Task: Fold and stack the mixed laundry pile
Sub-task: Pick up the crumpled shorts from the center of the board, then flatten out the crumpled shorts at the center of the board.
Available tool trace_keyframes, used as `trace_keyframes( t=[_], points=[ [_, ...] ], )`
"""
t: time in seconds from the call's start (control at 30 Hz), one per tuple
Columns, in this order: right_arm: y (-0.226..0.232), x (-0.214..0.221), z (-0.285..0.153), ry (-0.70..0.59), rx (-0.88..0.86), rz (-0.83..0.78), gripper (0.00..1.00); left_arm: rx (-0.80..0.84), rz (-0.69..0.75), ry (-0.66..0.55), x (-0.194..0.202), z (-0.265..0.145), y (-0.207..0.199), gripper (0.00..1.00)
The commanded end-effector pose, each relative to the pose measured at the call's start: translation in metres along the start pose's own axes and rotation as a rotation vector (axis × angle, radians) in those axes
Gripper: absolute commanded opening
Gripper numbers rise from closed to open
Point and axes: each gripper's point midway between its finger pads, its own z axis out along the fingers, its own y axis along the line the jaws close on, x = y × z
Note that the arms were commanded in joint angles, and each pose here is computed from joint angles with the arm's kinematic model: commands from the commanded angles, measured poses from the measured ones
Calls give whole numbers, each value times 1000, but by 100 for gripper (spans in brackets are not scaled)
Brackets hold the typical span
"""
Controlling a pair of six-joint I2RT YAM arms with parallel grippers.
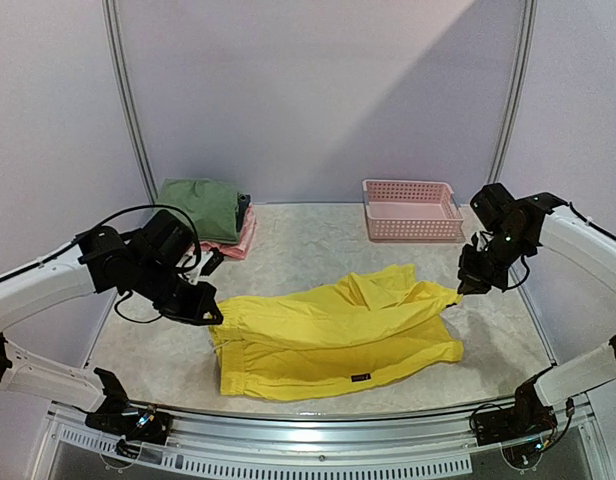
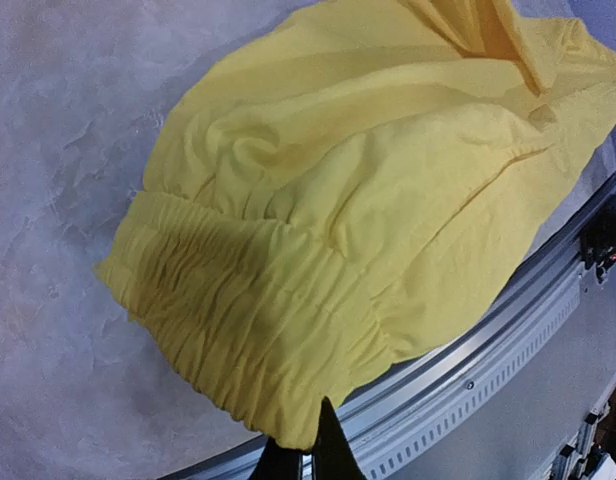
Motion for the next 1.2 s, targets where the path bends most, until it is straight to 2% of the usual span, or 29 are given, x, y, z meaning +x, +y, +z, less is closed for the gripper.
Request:
trace_keyframes(
  t=[0.0, 0.2, 0.5, 0.83, 1.0, 1.1, 1.17],
  points=[
    [23, -14, -42, -102, -129, -32, 0, -8, -4, -45, -17, -33, -7, 0],
    [54, -29, -113, -246, -297, -78, 0, 33, 43, -123, -49, -84, -32, 0],
    [76, -18, -199, -323, -492, -101, 0, 178, 73, -200, -59, -160, -68, 0],
    [73, 17, -297, -428, -692, -143, 0, 575, 106, -342, -37, -245, -123, 0],
    [67, 30, -344, -525, -780, -159, 0, 771, 133, -435, -30, -295, -146, 0],
    [67, 23, -362, -580, -796, -127, 0, 819, 116, -487, -43, -312, -155, 0],
    [65, 7, -369, -633, -769, -69, 0, 767, 72, -511, -60, -312, -153, 0]
  ],
)
